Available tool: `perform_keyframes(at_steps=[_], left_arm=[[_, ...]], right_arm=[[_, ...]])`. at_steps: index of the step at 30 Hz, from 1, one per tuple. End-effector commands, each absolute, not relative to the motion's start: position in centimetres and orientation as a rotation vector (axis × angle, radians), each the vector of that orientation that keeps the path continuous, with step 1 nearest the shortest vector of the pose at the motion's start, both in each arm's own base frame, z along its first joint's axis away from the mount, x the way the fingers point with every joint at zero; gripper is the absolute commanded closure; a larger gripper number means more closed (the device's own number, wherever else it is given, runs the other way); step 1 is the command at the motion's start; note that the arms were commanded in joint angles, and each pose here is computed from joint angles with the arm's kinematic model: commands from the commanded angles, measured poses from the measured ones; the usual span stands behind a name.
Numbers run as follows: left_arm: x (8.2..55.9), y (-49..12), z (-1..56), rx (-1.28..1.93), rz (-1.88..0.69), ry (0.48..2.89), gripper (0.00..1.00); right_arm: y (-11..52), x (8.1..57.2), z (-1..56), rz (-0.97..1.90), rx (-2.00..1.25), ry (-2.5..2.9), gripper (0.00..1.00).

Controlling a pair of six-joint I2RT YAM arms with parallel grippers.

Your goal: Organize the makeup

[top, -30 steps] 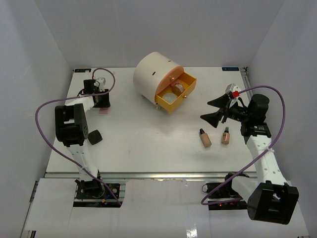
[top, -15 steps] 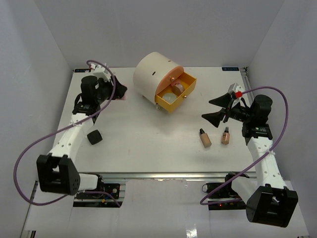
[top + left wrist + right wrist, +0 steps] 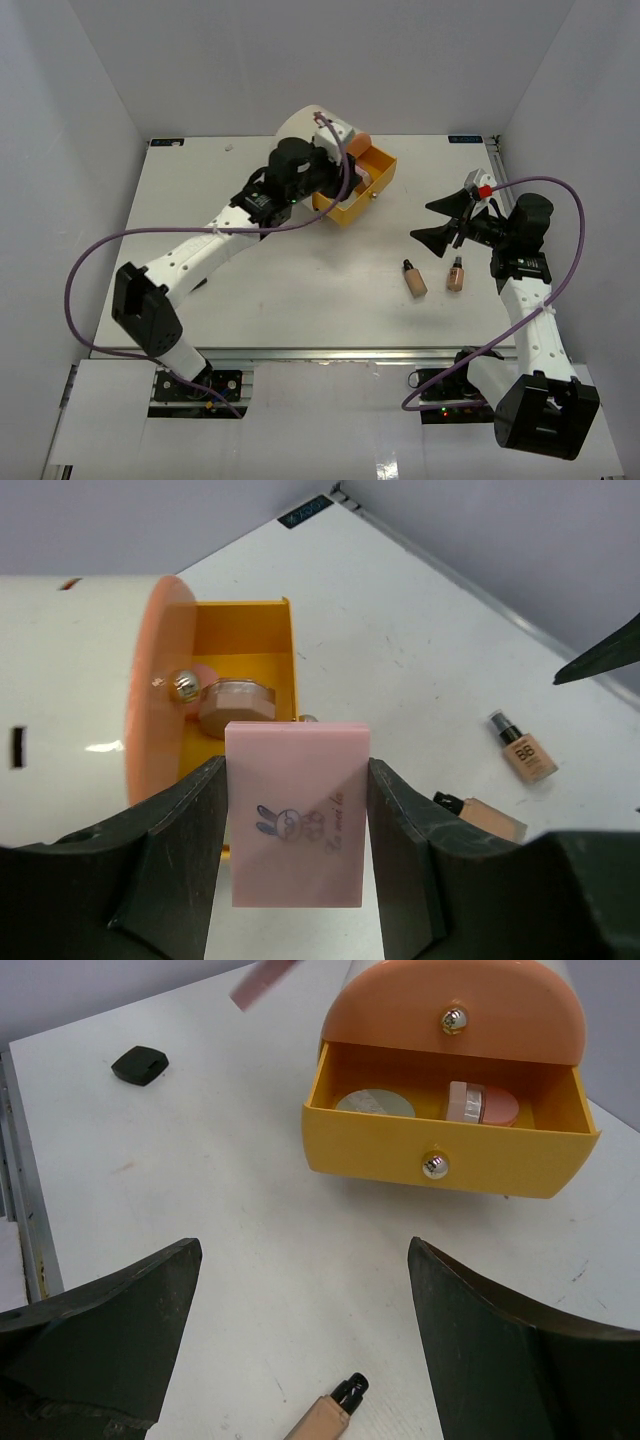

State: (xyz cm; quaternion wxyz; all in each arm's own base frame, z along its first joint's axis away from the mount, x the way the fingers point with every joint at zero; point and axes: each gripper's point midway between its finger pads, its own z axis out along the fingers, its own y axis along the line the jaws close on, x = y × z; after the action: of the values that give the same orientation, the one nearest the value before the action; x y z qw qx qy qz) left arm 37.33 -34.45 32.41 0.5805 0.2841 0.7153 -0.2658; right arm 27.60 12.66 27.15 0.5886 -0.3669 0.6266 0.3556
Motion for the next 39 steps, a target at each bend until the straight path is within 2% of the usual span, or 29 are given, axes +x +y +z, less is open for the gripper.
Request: perform_keyframes(at_steps=[1, 7, 14, 15, 22, 24, 27, 32, 36, 39], left_arm=[[39.5, -35.9, 31.9, 0.750, -0.356, 1.650, 0.77], [41.9, -37.1, 30.7, 0.775, -0.244, 1.648, 0.74], [43.4, -36.9, 27.7, 0.796, -0.129, 1.691, 0.61], [43.5, -36.7, 27.3, 0.800, -0.113, 1.697, 0.57], [42.6, -36.9, 26.0, 0.858, -0.060, 1.698, 0.12], [42.1, -37.1, 25.9, 0.885, -0.049, 1.685, 0.06], [41.5, -37.5, 26.8, 0.900, -0.048, 1.660, 0.02], [40.1, -37.5, 29.8, 0.849, -0.131, 1.629, 0.02], [37.5, -36.4, 32.6, 0.789, -0.263, 1.613, 0.02], [35.1, -33.4, 34.6, 0.712, -0.363, 1.606, 0.02]], right_arm=[[12.5, 27.4, 28.1, 0.809, -0.873, 1.419, 0.10], [12.4, 27.5, 28.0, 0.811, -0.869, 1.424, 0.10], [12.4, 27.5, 27.8, 0.814, -0.870, 1.426, 0.10], [12.4, 27.5, 27.9, 0.813, -0.868, 1.426, 0.10], [12.3, 27.7, 27.7, 0.812, -0.864, 1.433, 0.10], [12.3, 27.7, 27.6, 0.812, -0.864, 1.434, 0.10], [12.2, 27.8, 27.5, 0.812, -0.863, 1.437, 0.10], [12.1, 27.9, 27.3, 0.804, -0.857, 1.445, 0.10], [11.8, 28.4, 26.8, 0.785, -0.840, 1.461, 0.10], [11.5, 28.9, 26.3, 0.775, -0.813, 1.489, 0.09]])
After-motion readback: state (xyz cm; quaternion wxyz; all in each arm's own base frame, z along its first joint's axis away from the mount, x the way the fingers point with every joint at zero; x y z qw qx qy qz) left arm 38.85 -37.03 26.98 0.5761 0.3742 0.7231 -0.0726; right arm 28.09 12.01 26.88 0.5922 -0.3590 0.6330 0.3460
